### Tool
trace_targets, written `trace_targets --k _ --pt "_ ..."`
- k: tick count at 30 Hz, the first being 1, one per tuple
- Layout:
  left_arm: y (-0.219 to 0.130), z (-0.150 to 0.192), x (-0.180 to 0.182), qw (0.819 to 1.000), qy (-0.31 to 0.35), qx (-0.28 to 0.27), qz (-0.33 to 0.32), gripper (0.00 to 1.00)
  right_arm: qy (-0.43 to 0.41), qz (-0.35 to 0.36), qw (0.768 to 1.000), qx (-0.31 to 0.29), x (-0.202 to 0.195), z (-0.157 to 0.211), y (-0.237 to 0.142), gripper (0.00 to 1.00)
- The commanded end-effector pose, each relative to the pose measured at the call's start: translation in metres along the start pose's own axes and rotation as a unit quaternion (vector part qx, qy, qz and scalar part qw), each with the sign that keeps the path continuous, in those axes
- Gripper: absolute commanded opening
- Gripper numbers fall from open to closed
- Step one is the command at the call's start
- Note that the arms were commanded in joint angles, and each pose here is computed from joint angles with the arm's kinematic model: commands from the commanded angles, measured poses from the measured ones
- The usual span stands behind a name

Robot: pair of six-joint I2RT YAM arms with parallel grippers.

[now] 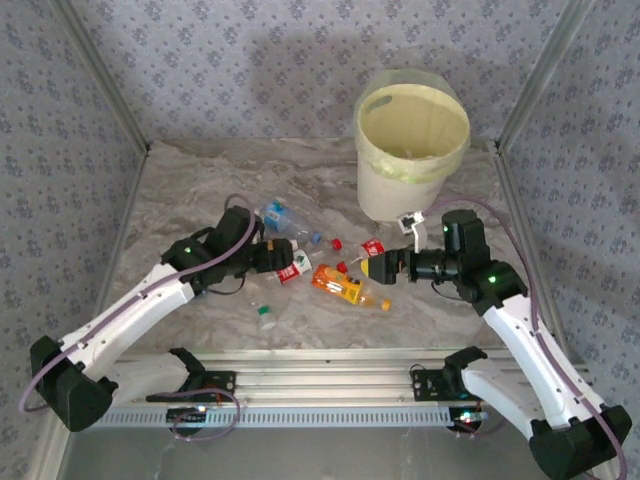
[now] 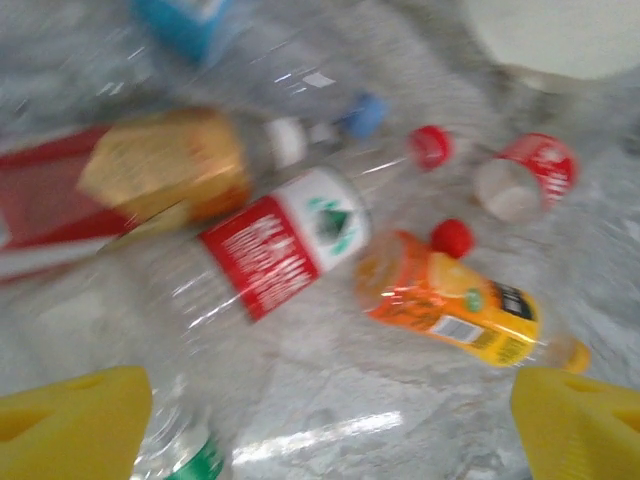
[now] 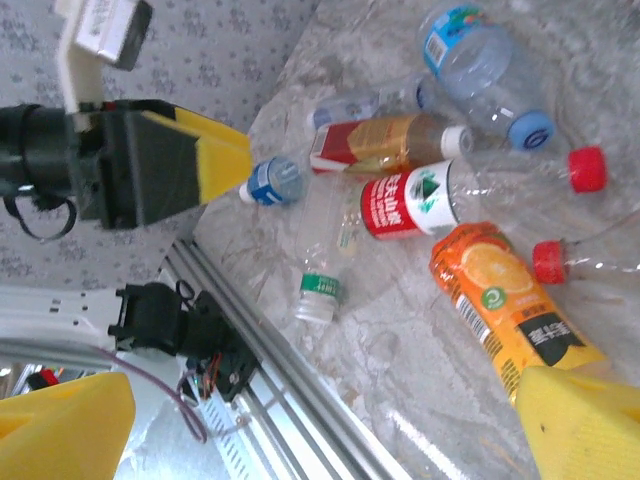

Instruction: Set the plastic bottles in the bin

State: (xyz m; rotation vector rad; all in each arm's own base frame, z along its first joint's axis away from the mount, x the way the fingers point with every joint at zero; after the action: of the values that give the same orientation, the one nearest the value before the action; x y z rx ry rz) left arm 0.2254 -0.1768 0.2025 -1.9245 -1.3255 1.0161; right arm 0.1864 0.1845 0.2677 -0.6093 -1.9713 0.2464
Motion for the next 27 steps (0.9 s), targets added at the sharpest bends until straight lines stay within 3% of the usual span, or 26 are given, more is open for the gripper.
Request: trace_targets --k 1,15,27 --pt "0.010 0.034 0.025 0.995 -0.065 0.058 -0.045 0.89 -0.007 -0.010 1.000 -0.005 0.007 0.000 0.001 1.00" --pt "0.059 0.077 0.053 0.980 -0.062 0.164 -0.094 0.82 -0.016 0.000 1.000 0.003 0.007 0.001 0.010 1.00" --pt "0.078 0.095 0.062 0.970 -0.046 0.210 -0.111 0.82 -0.014 0.014 1.000 0.001 0.002 0.001 0.012 1.00"
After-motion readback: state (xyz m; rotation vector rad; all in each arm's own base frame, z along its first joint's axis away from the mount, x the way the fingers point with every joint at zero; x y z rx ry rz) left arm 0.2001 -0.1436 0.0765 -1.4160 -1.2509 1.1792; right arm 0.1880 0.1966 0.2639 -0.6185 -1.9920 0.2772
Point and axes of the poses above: each hand's point on the last joint's axis, 136 mm out from that joint toward the fingers, its own y axis out along the fingers, its own x axis along the line the jaws close on, z = x × y, the point moved 2 cm from there along -y, back along the fingers, and after that the axes turned 13 degrees about y, right-handed, at the moved point
